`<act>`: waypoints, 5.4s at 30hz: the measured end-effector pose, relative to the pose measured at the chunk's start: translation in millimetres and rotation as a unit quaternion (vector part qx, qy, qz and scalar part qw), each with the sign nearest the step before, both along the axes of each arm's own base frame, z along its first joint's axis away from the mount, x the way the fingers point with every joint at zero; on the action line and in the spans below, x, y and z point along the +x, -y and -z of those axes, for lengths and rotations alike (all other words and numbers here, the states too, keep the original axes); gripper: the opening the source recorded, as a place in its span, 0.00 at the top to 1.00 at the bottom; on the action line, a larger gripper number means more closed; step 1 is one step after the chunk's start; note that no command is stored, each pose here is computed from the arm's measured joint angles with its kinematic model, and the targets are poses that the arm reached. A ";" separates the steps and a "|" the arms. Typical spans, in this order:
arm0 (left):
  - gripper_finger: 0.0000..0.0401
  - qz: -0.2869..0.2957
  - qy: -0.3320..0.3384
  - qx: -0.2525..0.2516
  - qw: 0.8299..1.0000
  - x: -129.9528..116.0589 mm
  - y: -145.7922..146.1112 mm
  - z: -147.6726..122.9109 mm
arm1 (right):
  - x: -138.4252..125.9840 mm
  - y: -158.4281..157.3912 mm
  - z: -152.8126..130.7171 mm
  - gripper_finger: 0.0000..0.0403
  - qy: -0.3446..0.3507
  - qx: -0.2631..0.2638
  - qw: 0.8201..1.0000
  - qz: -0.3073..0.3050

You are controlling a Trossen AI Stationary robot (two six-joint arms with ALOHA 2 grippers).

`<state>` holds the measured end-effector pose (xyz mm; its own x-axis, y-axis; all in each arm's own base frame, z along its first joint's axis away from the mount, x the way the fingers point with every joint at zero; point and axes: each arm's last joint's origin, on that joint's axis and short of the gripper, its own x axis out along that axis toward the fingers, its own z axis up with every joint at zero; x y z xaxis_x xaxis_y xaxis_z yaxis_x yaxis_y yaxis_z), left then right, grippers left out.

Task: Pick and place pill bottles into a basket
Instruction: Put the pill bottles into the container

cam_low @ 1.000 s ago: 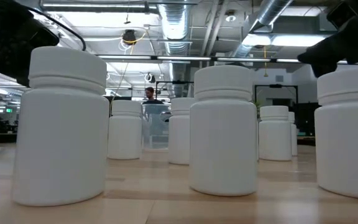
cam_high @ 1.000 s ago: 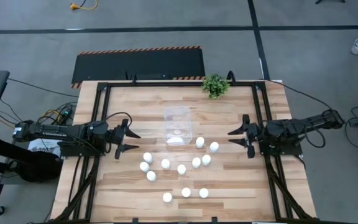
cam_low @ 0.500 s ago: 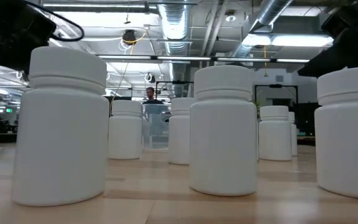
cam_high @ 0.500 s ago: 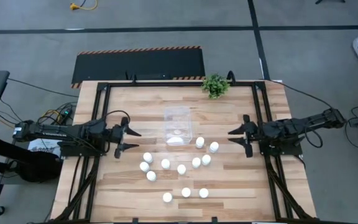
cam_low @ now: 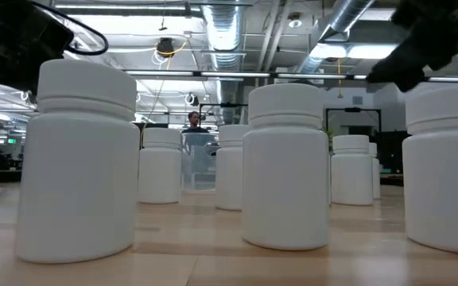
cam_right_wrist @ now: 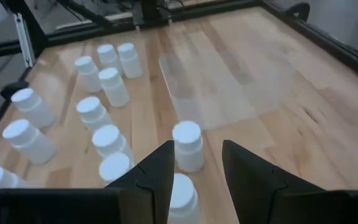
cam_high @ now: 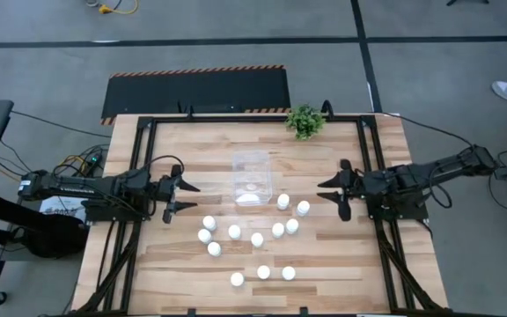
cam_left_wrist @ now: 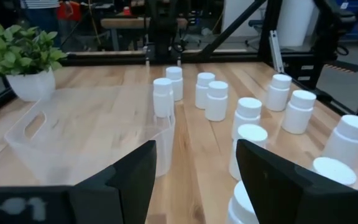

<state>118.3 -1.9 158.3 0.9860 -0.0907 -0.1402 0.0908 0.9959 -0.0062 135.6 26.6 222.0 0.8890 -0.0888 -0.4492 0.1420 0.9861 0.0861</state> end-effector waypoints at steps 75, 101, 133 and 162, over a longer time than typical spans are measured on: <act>0.47 0.002 0.042 0.029 0.999 0.7 0.0 -7.5 | 100.7 -24.7 7.6 0.40 -0.338 -0.036 0.940 0.020; 0.47 0.002 0.042 0.028 0.999 0.7 0.0 -7.5 | 104.2 -8.1 8.3 0.40 -0.354 0.017 0.935 -0.019; 0.47 0.002 0.043 0.028 0.999 0.8 0.0 -7.6 | 112.0 -15.3 20.5 0.41 -0.363 -0.002 0.932 -0.015; 0.47 0.002 0.044 0.028 0.999 0.8 0.0 -7.7 | 119.1 -16.1 38.5 0.41 -0.399 -0.017 0.917 -0.022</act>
<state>119.1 -1.9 166.0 0.9943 -0.0895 -0.0586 0.0929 0.9940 0.0580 254.7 42.6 183.6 0.2819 -0.0859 -0.9556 0.1065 0.9926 -0.0577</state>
